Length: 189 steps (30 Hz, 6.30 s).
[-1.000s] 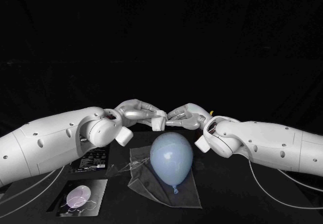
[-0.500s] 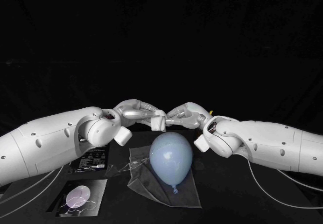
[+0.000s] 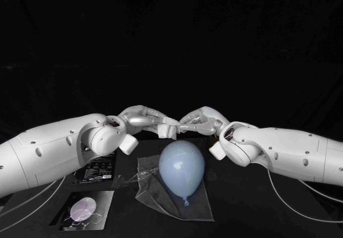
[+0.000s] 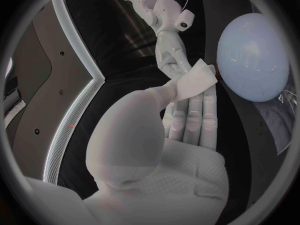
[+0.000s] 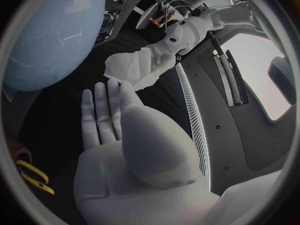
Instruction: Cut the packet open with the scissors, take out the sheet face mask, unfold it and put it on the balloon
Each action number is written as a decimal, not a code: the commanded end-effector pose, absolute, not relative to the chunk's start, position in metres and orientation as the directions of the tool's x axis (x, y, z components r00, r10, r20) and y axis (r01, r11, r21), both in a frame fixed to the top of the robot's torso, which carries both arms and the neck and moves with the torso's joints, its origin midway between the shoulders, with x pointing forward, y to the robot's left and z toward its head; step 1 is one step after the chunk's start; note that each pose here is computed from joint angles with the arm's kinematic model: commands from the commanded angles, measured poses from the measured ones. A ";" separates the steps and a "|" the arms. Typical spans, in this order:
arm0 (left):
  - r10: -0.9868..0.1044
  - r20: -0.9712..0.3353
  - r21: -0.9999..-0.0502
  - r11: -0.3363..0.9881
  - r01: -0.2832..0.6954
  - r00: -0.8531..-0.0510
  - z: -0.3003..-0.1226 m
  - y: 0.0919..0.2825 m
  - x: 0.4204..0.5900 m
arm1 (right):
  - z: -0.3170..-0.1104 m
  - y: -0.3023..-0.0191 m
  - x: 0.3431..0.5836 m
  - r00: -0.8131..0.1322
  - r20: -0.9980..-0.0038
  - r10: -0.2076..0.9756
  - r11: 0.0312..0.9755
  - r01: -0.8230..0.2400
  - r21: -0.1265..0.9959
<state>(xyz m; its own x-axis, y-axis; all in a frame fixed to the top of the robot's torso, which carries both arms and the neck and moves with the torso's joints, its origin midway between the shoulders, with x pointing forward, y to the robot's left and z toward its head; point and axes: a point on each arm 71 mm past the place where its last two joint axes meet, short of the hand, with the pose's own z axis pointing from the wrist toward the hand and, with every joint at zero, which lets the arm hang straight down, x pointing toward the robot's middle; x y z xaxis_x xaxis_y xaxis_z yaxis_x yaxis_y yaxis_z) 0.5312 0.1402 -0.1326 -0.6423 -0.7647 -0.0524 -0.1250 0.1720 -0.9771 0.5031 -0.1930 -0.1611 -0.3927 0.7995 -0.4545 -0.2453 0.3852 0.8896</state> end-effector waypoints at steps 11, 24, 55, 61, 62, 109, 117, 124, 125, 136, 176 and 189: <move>-0.754 -0.074 -0.973 0.198 -0.119 -0.653 -0.132 0.140 0.533 | -0.116 -0.177 0.518 -0.443 -0.725 0.528 0.675 -0.299 0.675; -0.764 -0.062 -0.974 0.186 -0.128 -0.642 -0.132 0.144 0.535 | -0.084 -0.155 0.522 -0.218 -0.974 0.060 0.889 -0.433 0.151; -0.739 -0.056 -0.964 0.216 -0.157 -0.672 -0.136 0.148 0.536 | -0.078 -0.141 0.516 -0.182 -0.983 0.005 0.887 -0.454 0.088; -0.754 -0.047 -0.966 0.201 -0.162 -0.655 -0.136 0.150 0.537 | -0.079 -0.142 0.516 -0.192 -0.981 0.007 0.887 -0.452 0.095; -0.757 -0.043 -0.967 0.196 -0.164 -0.652 -0.135 0.150 0.538 | -0.080 -0.142 0.516 -0.199 -0.980 0.010 0.886 -0.452 0.101; -0.721 0.061 -0.978 0.095 -0.186 -0.690 -0.132 0.144 0.534 | -0.083 -0.152 0.520 -0.265 -0.906 0.330 0.824 -0.387 0.414; -0.720 0.081 -0.975 0.084 -0.203 -0.689 -0.133 0.145 0.534 | -0.082 -0.159 0.520 -0.258 -0.894 0.367 0.816 -0.371 0.443; -0.724 0.078 -0.975 0.089 -0.205 -0.685 -0.133 0.148 0.534 | -0.082 -0.163 0.520 -0.258 -0.889 0.379 0.812 -0.367 0.453; -0.727 0.076 -0.975 0.090 -0.205 -0.682 -0.133 0.149 0.535 | -0.082 -0.164 0.519 -0.261 -0.886 0.383 0.810 -0.366 0.458; -0.751 0.066 -0.974 0.094 -0.206 -0.657 -0.135 0.153 0.537 | -0.082 -0.163 0.514 -0.285 -0.865 0.412 0.787 -0.366 0.496; -0.798 -0.047 -0.963 0.196 -0.185 -0.601 -0.140 0.158 0.541 | -0.079 -0.157 0.508 -0.315 -0.820 0.478 0.733 -0.371 0.570; -0.773 -0.018 -0.971 0.166 -0.175 -0.634 -0.138 0.156 0.540 | -0.081 -0.158 0.511 -0.321 -0.827 0.462 0.751 -0.356 0.557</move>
<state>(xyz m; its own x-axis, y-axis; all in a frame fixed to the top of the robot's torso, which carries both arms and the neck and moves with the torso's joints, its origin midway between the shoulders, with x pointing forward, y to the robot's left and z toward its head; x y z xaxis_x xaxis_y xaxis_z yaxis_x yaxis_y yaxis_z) 0.5405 0.1587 -0.1414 -0.6128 -0.7895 -0.0332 -0.1935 0.1906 -0.9624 0.5105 -0.1584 -0.0809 -0.3184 0.4737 -0.8211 -0.3530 0.7447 0.5664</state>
